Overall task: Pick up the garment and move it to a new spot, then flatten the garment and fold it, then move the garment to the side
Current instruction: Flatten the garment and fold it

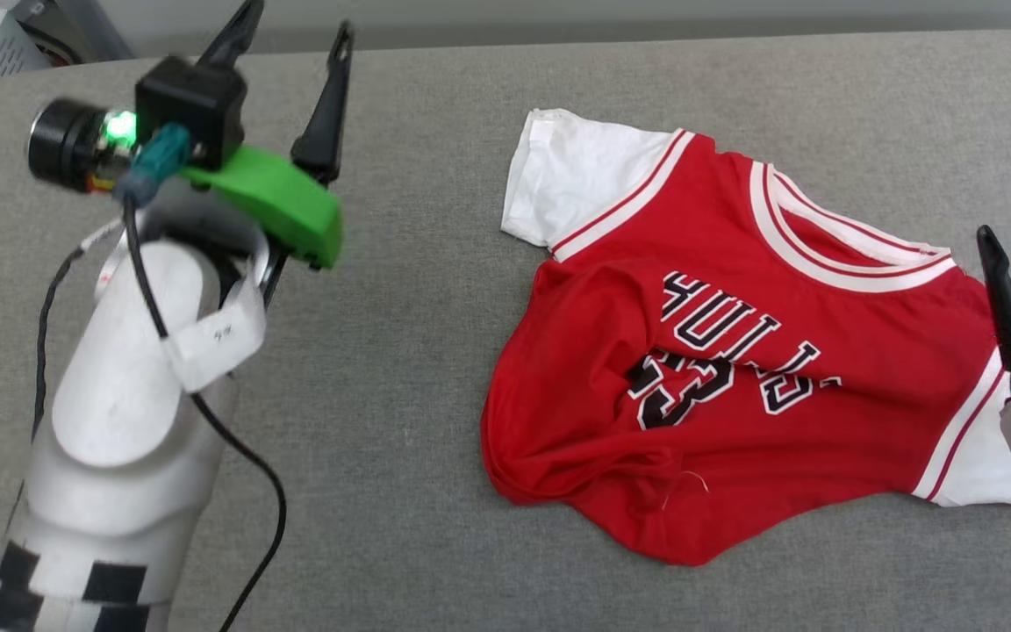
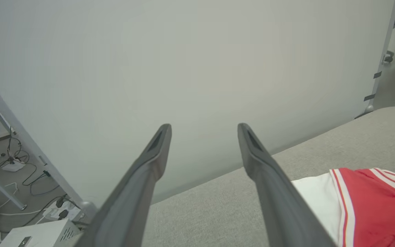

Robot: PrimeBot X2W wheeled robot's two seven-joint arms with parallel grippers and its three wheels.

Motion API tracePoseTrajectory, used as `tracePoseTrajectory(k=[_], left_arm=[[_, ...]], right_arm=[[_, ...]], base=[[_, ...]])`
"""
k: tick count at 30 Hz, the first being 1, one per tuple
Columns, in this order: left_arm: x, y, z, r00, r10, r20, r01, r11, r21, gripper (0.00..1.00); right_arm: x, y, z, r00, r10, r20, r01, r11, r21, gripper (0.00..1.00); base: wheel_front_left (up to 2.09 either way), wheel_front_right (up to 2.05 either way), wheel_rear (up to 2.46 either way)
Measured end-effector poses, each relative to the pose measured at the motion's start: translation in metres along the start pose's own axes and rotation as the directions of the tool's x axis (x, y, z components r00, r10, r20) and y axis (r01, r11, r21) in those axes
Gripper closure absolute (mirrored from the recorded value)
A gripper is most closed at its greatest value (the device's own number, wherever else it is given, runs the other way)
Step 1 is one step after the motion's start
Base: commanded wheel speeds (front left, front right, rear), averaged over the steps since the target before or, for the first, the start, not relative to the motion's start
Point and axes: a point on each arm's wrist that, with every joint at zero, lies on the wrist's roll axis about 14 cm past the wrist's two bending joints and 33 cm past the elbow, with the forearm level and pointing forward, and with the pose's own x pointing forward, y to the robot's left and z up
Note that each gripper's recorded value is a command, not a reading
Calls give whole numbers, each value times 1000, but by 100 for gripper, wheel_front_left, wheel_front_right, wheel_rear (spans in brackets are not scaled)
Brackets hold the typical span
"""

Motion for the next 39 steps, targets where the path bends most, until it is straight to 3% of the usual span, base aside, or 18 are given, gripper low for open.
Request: tracePoseTrajectory(k=[6,9,15,22,25,29,34,35,36,39], left_arm=[[52,-44,4,976,-198,-91,195,980,-44,0],[66,-67,-18,932,-286,-224,269,957,-105,0],[72,-98,-81,758,-415,-503,320,909,-267,0],[54,-124,-156,503,-481,-718,358,872,-334,0],[44,-131,-185,415,-492,-766,354,862,-362,0],[32,-140,-217,333,-488,-807,379,853,-359,0],[32,-145,-226,294,-489,-821,431,835,-342,0],[32,-145,-225,296,-493,-818,438,831,-342,61],[31,-145,-225,302,-495,-815,440,831,-342,100],[32,-145,-220,336,-504,-796,448,829,-336,100]], right_arm=[[4,16,-16,999,29,-34,-29,1000,6,0],[7,23,-25,998,45,-51,-45,999,17,0],[20,28,-38,996,65,-69,-63,998,27,0],[32,30,-63,990,73,-117,-69,997,39,0],[36,32,-75,987,78,-140,-73,996,44,0],[39,35,-91,981,88,-176,-79,995,54,0],[38,32,-101,978,81,-194,-73,996,50,0],[38,31,-101,977,81,-196,-72,996,52,0],[38,31,-102,977,80,-199,-71,996,55,0],[37,31,-100,977,81,-196,-72,996,52,0]], base=[[0,0,0],[0,0,0],[0,0,0],[0,0,0],[0,0,0],[0,0,0],[0,0,0],[0,0,0],[0,0,0],[0,0,0]])
